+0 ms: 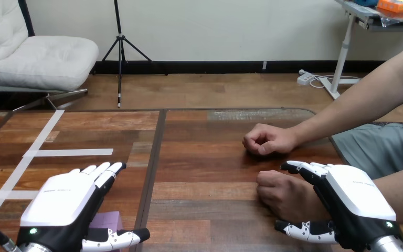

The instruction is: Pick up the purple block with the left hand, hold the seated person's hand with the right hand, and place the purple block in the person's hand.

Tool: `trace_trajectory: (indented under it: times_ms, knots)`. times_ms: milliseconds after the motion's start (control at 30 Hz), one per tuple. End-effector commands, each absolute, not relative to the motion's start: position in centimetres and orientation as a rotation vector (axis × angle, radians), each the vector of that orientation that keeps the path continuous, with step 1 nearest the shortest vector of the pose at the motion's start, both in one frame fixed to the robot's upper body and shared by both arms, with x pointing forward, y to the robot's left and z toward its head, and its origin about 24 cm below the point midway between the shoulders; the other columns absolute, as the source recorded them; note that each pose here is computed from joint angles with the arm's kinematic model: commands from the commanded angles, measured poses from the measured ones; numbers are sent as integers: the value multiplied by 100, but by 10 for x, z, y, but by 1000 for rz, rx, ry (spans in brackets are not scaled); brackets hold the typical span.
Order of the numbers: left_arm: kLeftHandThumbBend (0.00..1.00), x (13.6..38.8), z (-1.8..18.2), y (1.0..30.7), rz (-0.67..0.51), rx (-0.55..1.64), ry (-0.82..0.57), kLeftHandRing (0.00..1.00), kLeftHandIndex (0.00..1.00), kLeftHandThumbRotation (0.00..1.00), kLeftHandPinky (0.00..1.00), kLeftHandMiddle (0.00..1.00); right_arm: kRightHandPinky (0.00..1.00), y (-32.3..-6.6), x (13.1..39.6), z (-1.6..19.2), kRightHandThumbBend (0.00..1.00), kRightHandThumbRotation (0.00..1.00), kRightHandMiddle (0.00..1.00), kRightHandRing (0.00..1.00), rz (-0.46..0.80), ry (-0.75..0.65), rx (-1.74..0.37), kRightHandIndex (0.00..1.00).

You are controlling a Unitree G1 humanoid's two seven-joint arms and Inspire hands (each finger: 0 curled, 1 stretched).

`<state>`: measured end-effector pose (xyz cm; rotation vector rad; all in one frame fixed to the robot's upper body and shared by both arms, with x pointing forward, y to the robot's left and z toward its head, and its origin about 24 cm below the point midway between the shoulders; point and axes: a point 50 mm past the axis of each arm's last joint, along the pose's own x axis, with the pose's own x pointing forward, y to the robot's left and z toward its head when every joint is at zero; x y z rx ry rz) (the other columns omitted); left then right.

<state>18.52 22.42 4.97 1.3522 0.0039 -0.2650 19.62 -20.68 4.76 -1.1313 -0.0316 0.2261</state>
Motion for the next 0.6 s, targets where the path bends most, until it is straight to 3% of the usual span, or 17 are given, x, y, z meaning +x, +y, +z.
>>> trace_trajectory:
  times_ms: [0, 567]
  knots:
    - [89, 202, 60, 223, -242, 1360, -51, 90, 91, 68, 89, 93, 92, -209, 211, 65, 68, 27, 83, 88, 193, -116, -1155, 83]
    - [91, 212, 49, 227, -273, 1339, 0, 88, 90, 63, 84, 92, 92, -209, 211, 65, 68, 29, 83, 88, 195, -114, -1157, 83]
